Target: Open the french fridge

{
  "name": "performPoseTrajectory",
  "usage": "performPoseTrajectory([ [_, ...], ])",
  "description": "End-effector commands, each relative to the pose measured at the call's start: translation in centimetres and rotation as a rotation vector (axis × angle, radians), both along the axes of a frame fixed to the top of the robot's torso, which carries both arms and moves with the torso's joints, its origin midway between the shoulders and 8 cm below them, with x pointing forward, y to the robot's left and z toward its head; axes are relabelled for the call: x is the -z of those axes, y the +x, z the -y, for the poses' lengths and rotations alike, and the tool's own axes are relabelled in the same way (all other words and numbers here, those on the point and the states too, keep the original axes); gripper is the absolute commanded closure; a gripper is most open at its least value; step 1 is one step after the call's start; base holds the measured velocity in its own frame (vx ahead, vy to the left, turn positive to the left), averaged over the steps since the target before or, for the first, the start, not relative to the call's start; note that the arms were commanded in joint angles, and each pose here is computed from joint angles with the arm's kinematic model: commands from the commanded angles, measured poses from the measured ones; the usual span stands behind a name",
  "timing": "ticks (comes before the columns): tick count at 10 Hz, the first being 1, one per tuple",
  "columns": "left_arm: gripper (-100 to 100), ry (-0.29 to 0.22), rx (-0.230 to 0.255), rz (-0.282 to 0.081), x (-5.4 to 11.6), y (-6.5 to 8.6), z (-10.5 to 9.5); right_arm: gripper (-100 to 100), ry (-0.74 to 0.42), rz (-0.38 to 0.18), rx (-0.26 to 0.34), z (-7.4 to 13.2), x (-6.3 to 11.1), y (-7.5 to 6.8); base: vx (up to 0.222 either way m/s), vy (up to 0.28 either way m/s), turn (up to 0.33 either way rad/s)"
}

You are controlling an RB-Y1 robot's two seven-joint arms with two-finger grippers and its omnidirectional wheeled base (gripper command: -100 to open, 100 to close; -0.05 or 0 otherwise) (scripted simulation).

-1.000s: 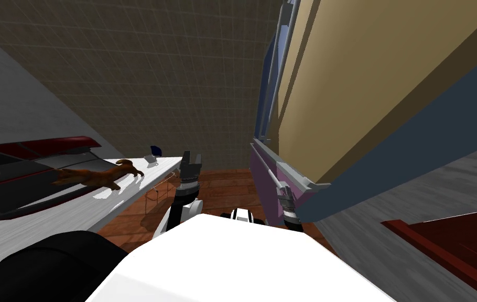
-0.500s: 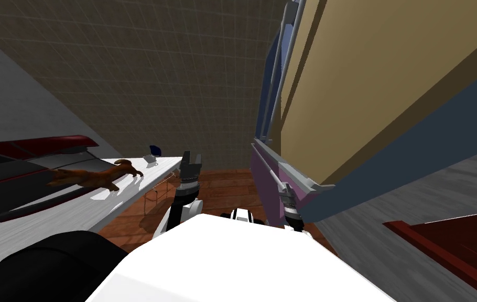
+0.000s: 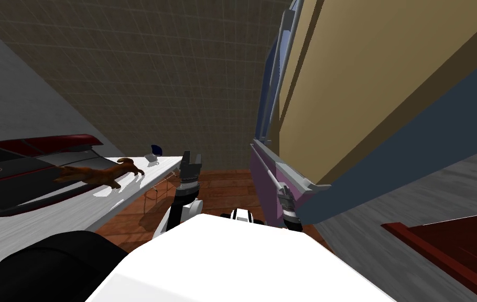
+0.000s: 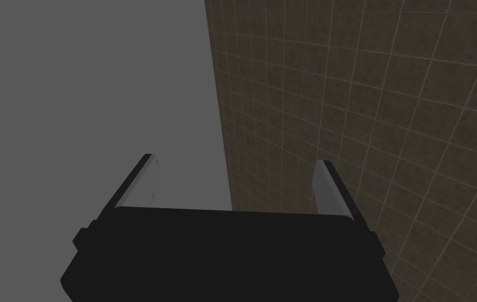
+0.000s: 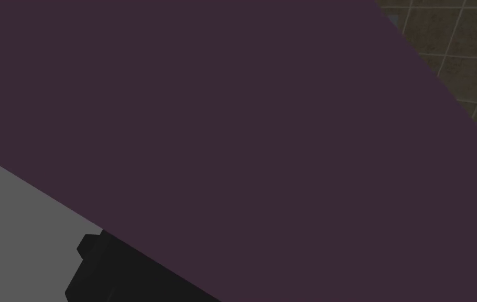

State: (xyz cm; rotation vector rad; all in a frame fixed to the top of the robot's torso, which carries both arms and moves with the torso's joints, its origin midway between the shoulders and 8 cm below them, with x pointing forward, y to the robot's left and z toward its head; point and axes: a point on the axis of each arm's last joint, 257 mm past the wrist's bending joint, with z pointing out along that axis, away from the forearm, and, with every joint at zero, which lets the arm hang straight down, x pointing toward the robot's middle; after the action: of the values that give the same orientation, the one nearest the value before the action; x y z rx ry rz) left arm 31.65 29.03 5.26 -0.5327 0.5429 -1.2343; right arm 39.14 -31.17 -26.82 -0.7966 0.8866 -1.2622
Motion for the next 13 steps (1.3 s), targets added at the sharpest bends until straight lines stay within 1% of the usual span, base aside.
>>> performPoseTrajectory([
  [1,0,0.000,0.000,0.000,0.0,0.0,0.0,100,0.002,-0.024,0.000,0.7,0.0,1.1,-0.038,0.190,-0.038],
  [5,0,0.000,0.000,0.000,0.0,0.0,0.0,100,0.004,-0.054,0.002,1.5,0.0,2.4,-0.039,0.172,-0.020],
  [6,0,0.000,0.000,0.000,0.0,0.0,0.0,100,0.002,-0.044,0.005,1.6,-0.1,2.0,-0.025,0.077,-0.027],
  [11,0,0.000,0.000,0.000,0.0,0.0,0.0,100,0.004,-0.064,0.001,0.9,0.1,2.9,-0.031,0.164,-0.008],
  [12,0,0.000,0.000,0.000,0.0,0.0,0.0,100,0.002,-0.057,0.007,1.4,-0.1,2.5,-0.029,0.103,-0.034],
  [13,0,0.000,0.000,0.000,0.0,0.0,0.0,100,0.003,-0.062,0.004,0.9,0.1,2.6,-0.039,0.128,-0.017],
])
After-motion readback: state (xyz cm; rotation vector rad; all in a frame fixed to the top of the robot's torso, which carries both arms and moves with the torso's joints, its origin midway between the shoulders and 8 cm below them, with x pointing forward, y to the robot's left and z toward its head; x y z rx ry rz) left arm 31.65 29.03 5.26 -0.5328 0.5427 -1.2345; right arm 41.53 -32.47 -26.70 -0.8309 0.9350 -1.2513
